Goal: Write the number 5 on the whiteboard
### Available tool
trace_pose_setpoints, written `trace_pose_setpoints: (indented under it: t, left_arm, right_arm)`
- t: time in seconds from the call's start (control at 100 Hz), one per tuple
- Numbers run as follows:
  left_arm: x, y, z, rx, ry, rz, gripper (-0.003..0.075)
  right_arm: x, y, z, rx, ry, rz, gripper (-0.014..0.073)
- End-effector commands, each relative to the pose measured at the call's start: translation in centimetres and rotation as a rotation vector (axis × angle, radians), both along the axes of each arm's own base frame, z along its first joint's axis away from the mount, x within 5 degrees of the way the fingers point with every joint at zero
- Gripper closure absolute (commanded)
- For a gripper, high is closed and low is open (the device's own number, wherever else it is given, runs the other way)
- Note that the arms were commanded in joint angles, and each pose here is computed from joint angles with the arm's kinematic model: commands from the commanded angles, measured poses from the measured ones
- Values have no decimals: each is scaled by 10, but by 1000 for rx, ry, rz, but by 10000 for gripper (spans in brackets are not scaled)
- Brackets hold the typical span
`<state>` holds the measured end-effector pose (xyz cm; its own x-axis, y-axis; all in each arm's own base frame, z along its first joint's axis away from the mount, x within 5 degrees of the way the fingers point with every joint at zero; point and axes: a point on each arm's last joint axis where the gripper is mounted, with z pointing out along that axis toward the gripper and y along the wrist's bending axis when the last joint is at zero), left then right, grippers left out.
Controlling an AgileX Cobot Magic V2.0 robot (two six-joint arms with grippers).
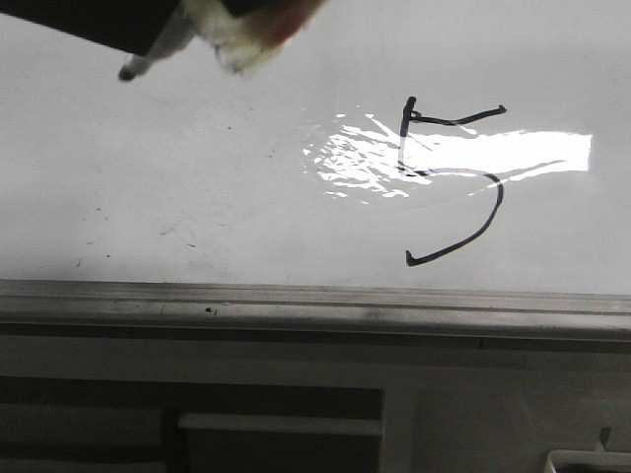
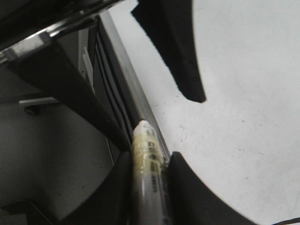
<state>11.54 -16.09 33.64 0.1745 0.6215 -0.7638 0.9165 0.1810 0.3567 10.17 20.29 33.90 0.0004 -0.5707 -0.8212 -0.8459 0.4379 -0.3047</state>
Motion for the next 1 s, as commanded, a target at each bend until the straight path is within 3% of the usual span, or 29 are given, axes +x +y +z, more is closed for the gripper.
trace_pose_setpoints:
  t: [0.0,0.42,0.52,0.74,0.99]
  left_arm:
    - [1,-6,15,-61,-78,0,333]
    - [4,-21,0,29,-88,-55,340]
    - [5,-22,1,23,-95,-50,417]
    - [6,-22,2,11,-105,-43,739]
    - [6,-22,2,11,-105,-43,741]
  right_arm:
    - [-3,6,13,58,-46,51,666]
    - [-4,8,15,85,-50,68,666]
    - [-4,8,15,87,-46,67,666]
    - [-5,8,15,89,-44,68,666]
    - [-5,8,15,94,-45,71,666]
